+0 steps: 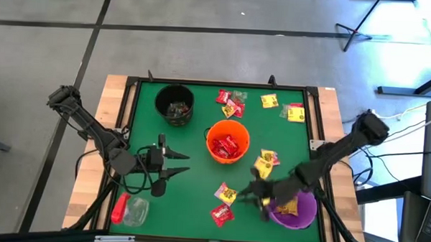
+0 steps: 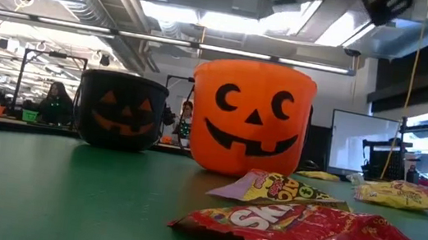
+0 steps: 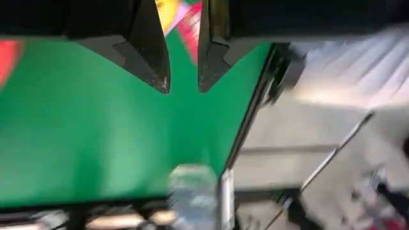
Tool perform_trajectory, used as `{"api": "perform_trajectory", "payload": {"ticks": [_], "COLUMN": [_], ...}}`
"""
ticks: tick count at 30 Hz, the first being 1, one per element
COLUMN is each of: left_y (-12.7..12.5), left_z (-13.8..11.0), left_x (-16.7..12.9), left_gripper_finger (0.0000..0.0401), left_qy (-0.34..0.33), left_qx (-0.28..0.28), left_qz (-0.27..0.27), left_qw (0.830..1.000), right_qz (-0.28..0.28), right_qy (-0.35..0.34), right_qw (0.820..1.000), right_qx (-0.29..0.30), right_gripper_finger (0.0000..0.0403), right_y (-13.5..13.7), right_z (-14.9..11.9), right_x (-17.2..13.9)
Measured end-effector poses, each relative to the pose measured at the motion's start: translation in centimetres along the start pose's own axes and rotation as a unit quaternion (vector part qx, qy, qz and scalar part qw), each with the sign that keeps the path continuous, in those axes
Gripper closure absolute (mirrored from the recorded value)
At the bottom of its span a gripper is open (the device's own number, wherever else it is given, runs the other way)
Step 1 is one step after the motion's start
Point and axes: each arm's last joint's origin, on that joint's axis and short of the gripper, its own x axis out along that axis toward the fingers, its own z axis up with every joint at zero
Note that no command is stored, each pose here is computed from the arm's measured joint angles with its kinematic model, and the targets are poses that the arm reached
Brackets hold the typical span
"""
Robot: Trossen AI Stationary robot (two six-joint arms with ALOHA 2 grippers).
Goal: Sort candy
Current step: Put the yellow candy into the purple bin
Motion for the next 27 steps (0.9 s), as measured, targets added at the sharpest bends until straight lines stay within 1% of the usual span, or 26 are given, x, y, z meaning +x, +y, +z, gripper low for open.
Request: {"api": "perform_trajectory", "payload": {"ticks": [3, 4, 6, 9, 12, 14, 16, 19, 23, 27], "left_y": [0.0, 0.0, 0.0, 0.0, 0.0, 0.0, 0.0, -0.1, -0.3, -0.7], "left_z": [0.0, 0.0, 0.0, 0.0, 0.0, 0.0, 0.0, -0.2, -0.6, -1.2], "left_x": [0.0, 0.0, 0.0, 0.0, 0.0, 0.0, 0.0, 0.1, 0.5, 0.9], "left_gripper_finger": [0.0252, 0.0252, 0.0252, 0.0252, 0.0252, 0.0252, 0.0252, 0.0252, 0.0252, 0.0252], "left_qy": [0.000, 0.000, -0.001, -0.001, -0.001, -0.001, -0.001, 0.001, 0.007, 0.015], "left_qx": [-0.001, -0.001, -0.002, -0.010, -0.011, -0.011, -0.010, -0.008, -0.001, 0.008], "left_qz": [0.000, 0.000, 0.000, 0.002, 0.003, 0.006, 0.009, 0.011, 0.013, 0.017], "left_qw": [1.000, 1.000, 1.000, 1.000, 1.000, 1.000, 1.000, 1.000, 1.000, 1.000], "right_qz": [0.008, 0.002, -0.006, -0.026, -0.059, -0.072, -0.075, -0.083, -0.114, -0.139], "right_qy": [0.028, 0.045, 0.065, 0.117, 0.158, 0.177, 0.185, 0.188, 0.199, 0.214], "right_qw": [0.999, 0.998, 0.996, 0.991, 0.985, 0.981, 0.980, 0.979, 0.973, 0.966], "right_qx": [-0.031, -0.048, -0.061, -0.058, -0.045, -0.038, -0.027, -0.008, 0.019, 0.042], "right_gripper_finger": [0.0326, 0.0326, 0.0326, 0.0326, 0.0326, 0.0319, 0.0302, 0.0263, 0.0210, 0.0184], "right_y": [1.8, 2.1, 2.7, 2.7, 2.0, 1.5, 1.1, 0.4, -1.0, -2.4], "right_z": [-1.2, -2.0, -2.8, -3.9, -4.8, -5.2, -5.4, -5.4, -5.3, -5.4], "right_x": [1.9, 2.5, 3.7, 5.1, 6.3, 7.0, 7.6, 8.1, 8.3, 8.5]}}
